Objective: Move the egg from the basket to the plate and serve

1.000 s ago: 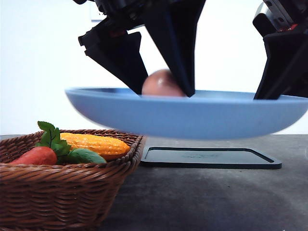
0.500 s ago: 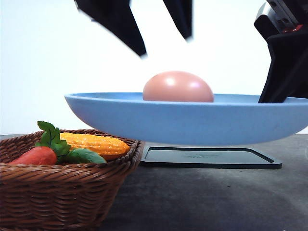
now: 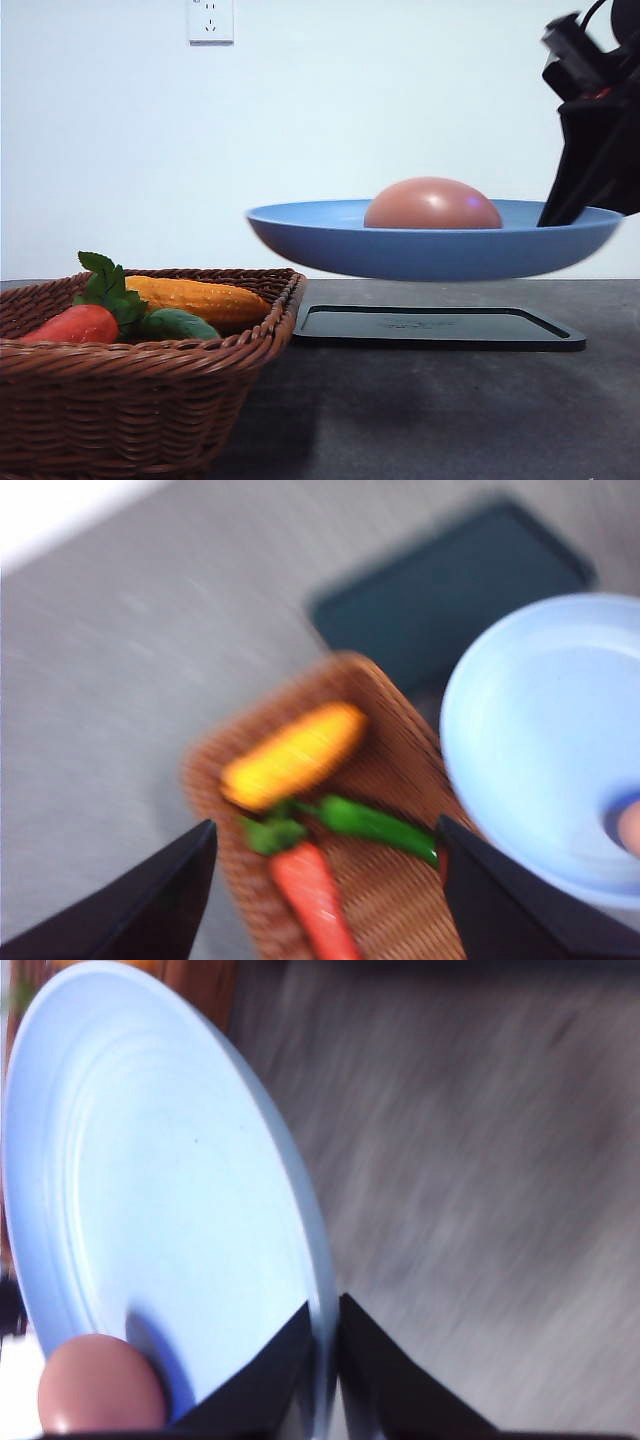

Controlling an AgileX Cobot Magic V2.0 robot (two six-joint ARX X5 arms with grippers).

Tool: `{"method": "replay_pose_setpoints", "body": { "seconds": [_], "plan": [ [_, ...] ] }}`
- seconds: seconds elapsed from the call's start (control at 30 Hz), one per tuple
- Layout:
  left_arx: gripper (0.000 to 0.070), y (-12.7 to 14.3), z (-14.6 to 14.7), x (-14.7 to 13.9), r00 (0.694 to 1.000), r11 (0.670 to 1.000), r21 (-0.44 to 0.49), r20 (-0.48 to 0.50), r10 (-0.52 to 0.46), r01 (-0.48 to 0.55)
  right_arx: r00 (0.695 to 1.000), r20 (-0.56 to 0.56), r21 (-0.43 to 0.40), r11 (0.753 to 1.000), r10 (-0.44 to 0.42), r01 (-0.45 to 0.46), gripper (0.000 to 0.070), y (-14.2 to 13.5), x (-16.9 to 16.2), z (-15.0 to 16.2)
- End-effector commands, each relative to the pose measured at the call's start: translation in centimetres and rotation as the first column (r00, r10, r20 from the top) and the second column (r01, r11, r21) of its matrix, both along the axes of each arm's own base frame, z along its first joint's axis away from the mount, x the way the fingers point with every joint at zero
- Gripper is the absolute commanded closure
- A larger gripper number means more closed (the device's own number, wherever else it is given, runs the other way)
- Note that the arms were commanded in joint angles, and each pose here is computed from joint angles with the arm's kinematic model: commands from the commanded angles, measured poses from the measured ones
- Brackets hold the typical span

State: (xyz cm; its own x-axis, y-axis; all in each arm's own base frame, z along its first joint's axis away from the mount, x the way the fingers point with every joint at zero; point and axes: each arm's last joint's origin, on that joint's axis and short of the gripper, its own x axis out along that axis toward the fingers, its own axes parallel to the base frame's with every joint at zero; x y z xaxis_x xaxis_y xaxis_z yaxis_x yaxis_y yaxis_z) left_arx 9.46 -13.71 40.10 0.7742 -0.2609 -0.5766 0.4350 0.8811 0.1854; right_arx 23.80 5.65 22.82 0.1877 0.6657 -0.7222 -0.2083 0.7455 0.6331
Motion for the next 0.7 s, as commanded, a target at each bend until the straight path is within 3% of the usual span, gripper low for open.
{"method": "replay_pose_setpoints", "body": {
  "seconds": [0.0, 0.3, 0.67],
  "plan": [
    [0.0258, 0.7, 1.0, -0.5, 0.999, 0.999, -0.038, 0.036, 0.017, -0.016, 1.000, 0.023, 0.004, 1.000, 0.017, -0.017, 0.0700, 0.0, 1.8, 0.1],
    [0.0259, 4.7, 2.6, -2.6, 0.994, 0.985, -0.169, 0.101, 0.043, -0.025, 0.999, 0.013, -0.011, 0.999, -0.052, 0.052, 0.0700, -1.1, 10.8, -1.8],
    [0.0259, 5.6, 2.9, -3.1, 0.991, 0.980, -0.195, 0.119, 0.067, -0.043, 0.985, -0.074, 0.000, 0.988, -0.155, 0.155, 0.0700, -2.4, 18.1, -5.5]
  ]
}}
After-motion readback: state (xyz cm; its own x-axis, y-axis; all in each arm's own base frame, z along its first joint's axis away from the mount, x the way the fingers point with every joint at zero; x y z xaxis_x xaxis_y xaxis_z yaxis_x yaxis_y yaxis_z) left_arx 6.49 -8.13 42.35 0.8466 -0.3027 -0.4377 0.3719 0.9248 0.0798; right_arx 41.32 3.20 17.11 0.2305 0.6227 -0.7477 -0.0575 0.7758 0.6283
